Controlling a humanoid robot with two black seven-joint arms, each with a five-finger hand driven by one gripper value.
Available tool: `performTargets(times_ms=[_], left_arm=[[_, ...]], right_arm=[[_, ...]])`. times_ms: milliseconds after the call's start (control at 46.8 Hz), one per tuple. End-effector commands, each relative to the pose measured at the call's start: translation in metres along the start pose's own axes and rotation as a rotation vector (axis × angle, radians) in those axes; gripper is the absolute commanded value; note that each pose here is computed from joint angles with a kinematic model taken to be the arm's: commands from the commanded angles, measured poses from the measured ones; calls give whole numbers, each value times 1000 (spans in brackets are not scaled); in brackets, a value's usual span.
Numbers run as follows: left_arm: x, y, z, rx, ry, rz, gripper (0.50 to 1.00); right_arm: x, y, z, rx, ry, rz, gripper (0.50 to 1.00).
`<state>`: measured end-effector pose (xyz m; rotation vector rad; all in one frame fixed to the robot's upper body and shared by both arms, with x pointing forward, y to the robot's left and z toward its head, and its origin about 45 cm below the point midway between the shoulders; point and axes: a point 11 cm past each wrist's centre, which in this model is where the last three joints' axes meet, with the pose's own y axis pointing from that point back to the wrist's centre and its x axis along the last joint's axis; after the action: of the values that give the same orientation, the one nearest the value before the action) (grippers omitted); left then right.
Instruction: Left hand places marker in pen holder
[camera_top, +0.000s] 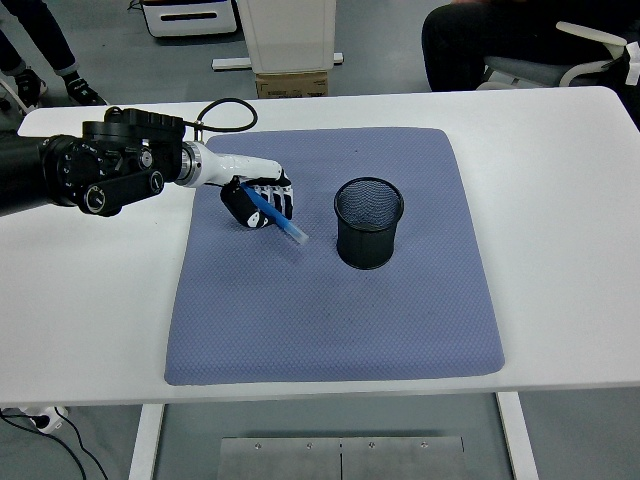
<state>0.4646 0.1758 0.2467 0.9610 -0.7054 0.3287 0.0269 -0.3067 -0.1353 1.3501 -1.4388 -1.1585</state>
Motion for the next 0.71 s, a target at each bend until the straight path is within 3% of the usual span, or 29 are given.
performTargets(times_ms=[0, 684], left_arm=[[0, 0, 0, 0, 0, 0, 500], [14, 0, 13, -40, 26, 46, 500]], right_arm=[[0, 0, 0, 0, 0, 2, 1000], [0, 0, 1, -1, 0, -1, 1000]])
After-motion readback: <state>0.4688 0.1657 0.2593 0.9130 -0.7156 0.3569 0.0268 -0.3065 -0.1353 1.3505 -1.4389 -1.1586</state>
